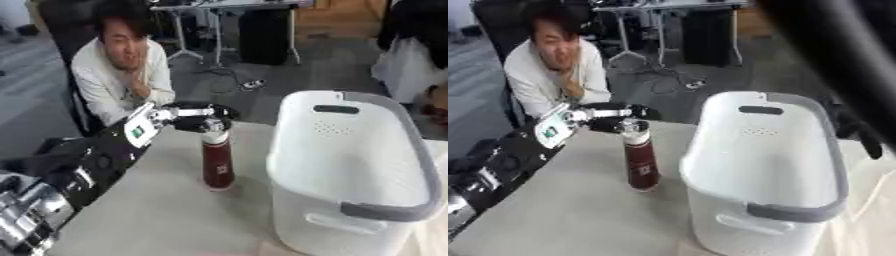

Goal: Pick up objects on the table and place them in the box.

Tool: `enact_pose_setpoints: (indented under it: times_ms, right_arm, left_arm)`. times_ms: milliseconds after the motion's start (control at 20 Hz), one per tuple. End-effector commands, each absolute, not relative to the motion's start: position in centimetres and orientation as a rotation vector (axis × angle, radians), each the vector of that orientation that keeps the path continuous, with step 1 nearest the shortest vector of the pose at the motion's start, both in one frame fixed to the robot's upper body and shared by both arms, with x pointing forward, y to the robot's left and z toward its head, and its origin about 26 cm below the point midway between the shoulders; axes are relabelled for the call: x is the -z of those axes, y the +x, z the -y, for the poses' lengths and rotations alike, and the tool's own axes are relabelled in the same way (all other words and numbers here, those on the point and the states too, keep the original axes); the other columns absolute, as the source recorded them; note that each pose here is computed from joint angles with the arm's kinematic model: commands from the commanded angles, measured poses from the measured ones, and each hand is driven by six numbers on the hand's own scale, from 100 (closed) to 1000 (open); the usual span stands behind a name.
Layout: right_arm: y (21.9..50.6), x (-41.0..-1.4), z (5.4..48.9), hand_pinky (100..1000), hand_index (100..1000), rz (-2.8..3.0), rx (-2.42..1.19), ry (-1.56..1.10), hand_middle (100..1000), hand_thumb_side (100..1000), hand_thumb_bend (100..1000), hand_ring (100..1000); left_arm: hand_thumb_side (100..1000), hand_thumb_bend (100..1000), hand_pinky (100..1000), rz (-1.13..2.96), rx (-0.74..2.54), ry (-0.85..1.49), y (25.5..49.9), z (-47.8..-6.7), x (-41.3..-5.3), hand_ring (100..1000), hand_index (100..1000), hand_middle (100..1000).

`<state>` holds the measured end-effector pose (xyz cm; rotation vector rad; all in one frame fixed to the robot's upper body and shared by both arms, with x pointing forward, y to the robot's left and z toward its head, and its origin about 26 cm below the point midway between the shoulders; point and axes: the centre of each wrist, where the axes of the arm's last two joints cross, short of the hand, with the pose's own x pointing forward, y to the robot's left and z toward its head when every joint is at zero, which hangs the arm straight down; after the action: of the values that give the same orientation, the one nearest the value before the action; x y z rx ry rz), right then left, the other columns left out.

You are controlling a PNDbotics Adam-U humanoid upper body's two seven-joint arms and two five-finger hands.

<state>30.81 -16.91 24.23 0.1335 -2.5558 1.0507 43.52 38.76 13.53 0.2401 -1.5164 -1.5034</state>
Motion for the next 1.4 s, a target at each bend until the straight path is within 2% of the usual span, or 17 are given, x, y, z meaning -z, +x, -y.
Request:
enact_pose_setpoints:
  times_ms: [50, 1400]
  right_arm:
    - [30.61, -25.02, 16.73, 135, 594, 2.584, -1.066, 0.136, 462, 864, 100, 423]
    - [30.61, -25.06, 16.71, 139, 595, 2.581, -1.073, 0.137, 463, 867, 100, 426]
  left_arm:
    - [1000, 100, 1000, 1.464, 1.823, 0.193, 43.7, -39.25, -15.64, 1000, 1000, 1000]
    - [1000, 100, 1000, 1.446, 1.91, 0.291, 44.04, -39.55, -14.83, 1000, 1000, 1000]
